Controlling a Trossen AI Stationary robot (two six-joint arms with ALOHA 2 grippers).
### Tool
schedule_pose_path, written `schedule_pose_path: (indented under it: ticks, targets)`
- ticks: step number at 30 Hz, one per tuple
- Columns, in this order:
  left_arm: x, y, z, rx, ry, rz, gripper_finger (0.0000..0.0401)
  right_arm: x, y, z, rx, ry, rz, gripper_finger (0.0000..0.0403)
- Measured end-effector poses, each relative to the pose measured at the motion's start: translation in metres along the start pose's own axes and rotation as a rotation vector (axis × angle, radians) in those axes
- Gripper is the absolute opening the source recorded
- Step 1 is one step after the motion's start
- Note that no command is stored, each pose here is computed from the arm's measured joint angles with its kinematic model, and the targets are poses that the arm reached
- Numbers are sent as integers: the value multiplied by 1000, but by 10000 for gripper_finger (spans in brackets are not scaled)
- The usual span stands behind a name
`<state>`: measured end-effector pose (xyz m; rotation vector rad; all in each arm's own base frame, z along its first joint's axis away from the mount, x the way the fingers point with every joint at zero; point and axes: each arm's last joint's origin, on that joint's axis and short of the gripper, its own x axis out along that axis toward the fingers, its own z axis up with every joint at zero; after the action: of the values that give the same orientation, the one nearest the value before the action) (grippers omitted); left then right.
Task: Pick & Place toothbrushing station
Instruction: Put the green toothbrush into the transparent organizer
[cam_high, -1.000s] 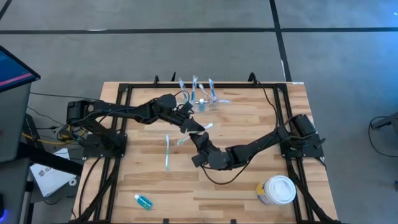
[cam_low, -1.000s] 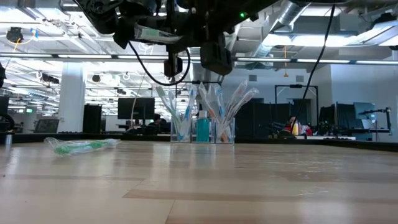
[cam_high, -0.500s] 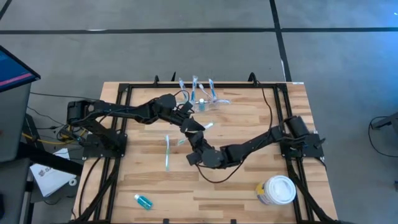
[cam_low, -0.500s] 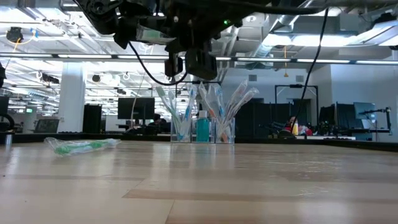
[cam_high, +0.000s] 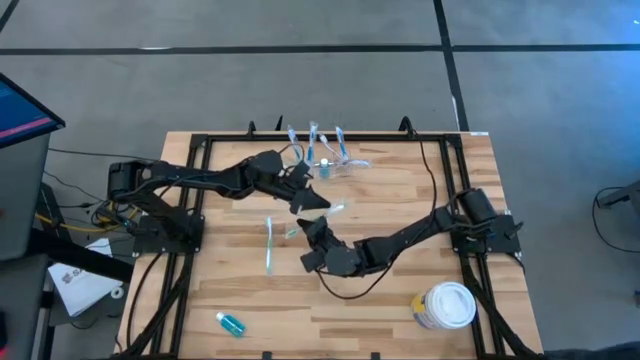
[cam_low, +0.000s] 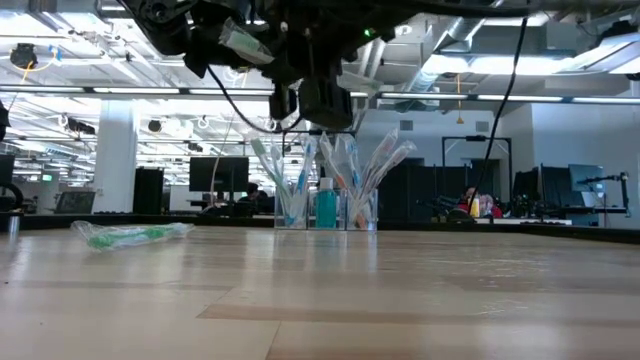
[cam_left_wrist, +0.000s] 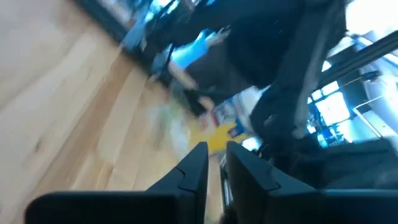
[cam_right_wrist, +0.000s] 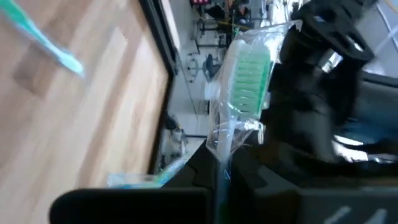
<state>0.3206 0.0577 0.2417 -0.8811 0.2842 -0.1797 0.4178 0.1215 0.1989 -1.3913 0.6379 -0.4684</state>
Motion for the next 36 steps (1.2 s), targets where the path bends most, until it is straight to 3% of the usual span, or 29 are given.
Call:
schedule_pose_path:
  ticks: [9,16,22,28,36]
  targets:
    - [-2,-5,5,80,-38,-31,82,0,1,0,51,-6,3,6]
    - [-17,-22,14,231,-87,-58,78,-7,-17,-5,139,-3,-6,6]
    - [-32,-38,17,322,-105,-54,76,-20,-47,-19,327,-37,65,6]
    - [-43,-44,15,357,-123,-34,76,-30,-66,-51,490,-70,103,6]
    - [-65,-29,-8,350,-199,120,76,-51,-83,-102,775,-264,103,6]
